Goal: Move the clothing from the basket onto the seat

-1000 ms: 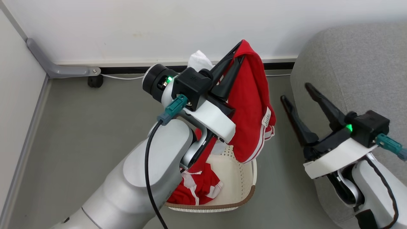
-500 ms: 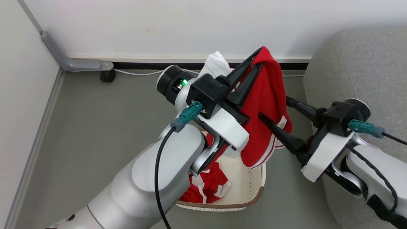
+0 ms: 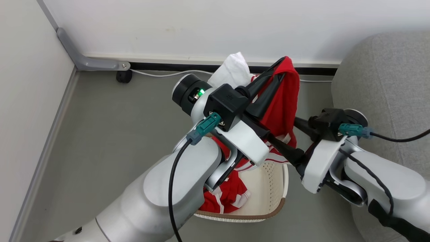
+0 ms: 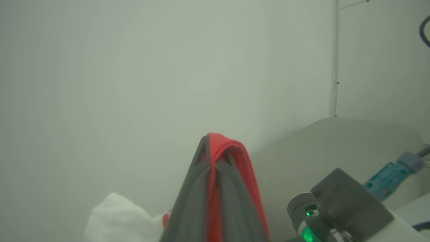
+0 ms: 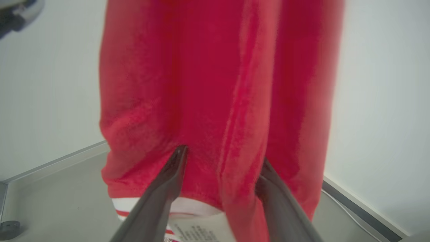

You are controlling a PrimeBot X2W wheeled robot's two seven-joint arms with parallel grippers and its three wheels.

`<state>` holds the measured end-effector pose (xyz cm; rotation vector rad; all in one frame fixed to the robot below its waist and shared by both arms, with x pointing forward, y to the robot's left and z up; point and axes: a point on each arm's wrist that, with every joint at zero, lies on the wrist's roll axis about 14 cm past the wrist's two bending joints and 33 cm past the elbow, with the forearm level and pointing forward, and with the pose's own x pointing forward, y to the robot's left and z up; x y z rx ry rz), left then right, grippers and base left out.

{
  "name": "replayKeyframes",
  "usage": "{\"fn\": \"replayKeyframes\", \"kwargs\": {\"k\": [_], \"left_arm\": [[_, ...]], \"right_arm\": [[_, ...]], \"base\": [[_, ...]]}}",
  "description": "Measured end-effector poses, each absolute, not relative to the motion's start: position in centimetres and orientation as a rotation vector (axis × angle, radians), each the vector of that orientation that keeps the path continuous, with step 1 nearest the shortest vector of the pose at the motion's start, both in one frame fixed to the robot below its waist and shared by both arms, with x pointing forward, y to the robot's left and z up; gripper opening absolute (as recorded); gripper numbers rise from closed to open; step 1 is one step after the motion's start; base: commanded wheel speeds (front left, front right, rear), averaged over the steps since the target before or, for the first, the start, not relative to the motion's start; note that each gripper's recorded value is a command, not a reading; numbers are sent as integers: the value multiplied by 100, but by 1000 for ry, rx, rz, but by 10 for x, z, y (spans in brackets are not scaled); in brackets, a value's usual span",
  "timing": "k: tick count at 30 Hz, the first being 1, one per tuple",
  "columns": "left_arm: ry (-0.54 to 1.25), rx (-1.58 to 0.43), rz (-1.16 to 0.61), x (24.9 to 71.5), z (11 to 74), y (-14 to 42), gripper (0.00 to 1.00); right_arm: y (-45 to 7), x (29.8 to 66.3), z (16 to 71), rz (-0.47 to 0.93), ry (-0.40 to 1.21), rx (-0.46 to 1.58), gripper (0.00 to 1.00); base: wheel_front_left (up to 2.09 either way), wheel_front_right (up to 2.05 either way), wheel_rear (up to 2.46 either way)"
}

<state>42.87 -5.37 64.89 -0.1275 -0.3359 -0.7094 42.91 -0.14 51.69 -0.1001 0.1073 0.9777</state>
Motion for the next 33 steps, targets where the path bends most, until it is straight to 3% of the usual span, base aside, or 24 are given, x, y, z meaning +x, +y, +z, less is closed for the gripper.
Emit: {"fn": "replayKeyframes", "kwargs": {"k": [1, 2, 3, 7, 8, 9, 10, 18, 33], "left_arm": [[-331, -131, -710, 429, 647, -54, 0], [-326, -134, -710, 430, 646, -54, 0], [-323, -135, -709, 431, 644, -54, 0], [-312, -138, -701, 434, 640, -54, 0], [-306, -137, -700, 436, 638, -54, 5], [-305, -140, -700, 436, 638, -54, 42], [-304, -142, -699, 437, 637, -55, 100], [-277, -144, -698, 444, 627, -57, 100], [-161, -167, -753, 437, 583, -75, 100]], "right_arm": [[1, 430, 516, 979, 109, -95, 61], [2, 431, 516, 978, 108, -88, 11], [2, 432, 516, 977, 107, -84, 0], [-1, 439, 519, 956, 93, -74, 0], [-3, 440, 521, 949, 88, -73, 0], [-5, 442, 522, 940, 83, -69, 0], [-7, 444, 523, 934, 79, -67, 0], [-23, 449, 525, 867, 64, -26, 0], [-104, 469, 550, 574, -31, 70, 0]], "base": [[0, 0, 0], [0, 0, 0], [0, 0, 0], [0, 0, 0], [0, 0, 0], [0, 0, 0], [0, 0, 0], [0, 0, 0], [0, 0, 0]]}}
